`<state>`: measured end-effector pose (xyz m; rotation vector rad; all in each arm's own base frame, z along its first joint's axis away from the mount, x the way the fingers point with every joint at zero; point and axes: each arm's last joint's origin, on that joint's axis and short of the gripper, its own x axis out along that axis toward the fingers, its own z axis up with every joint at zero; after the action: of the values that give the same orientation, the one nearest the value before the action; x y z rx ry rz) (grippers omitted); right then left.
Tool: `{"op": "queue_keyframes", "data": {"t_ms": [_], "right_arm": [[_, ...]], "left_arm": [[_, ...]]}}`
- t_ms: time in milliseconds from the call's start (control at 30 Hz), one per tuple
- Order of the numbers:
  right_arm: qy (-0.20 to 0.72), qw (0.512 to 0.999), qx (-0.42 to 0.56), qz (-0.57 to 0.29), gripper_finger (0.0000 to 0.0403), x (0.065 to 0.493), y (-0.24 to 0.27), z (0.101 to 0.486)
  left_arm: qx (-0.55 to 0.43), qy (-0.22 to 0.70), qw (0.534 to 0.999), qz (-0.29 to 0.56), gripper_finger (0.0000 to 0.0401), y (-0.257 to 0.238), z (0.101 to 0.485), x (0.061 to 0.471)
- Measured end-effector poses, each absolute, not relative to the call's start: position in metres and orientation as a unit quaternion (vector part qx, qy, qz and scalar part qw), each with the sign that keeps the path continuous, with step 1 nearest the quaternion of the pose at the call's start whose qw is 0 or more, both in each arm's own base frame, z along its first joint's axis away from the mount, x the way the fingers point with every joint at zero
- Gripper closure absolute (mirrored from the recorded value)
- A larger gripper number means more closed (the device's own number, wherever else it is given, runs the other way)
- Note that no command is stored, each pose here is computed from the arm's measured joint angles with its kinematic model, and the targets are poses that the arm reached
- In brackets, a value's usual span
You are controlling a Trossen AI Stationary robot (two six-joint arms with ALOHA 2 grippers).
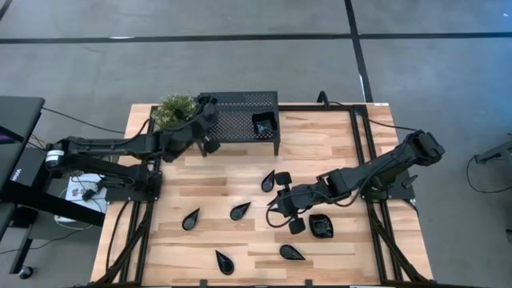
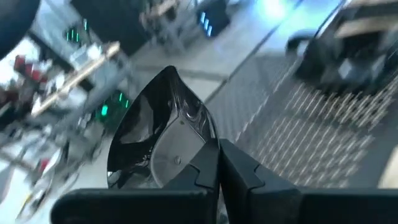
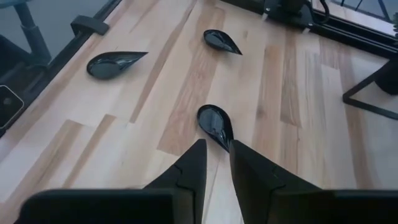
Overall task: Pick & Place Mini shaped plates
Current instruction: Stack the black leaf-shaped plate on top of the black leaf-shaped plate on the shelf
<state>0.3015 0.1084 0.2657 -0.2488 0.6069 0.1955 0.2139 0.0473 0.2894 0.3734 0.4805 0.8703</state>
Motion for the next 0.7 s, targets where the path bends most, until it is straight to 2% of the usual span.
{"op": "queue_keyframes", "data": {"t_ms": [400,700], "right_arm": [[0.299,0.942,-0.120,0.093,0.0337,0.302,0.107,0.266],[0.299,0.942,-0.120,0.093,0.0337,0.302,0.107,0.266]], "left_arm": [[0.158,0.292,0.829,0.450,0.0365,0.073,0.265,0.223],[0.159,0.291,0.831,0.447,0.0308,0.071,0.264,0.225]]}}
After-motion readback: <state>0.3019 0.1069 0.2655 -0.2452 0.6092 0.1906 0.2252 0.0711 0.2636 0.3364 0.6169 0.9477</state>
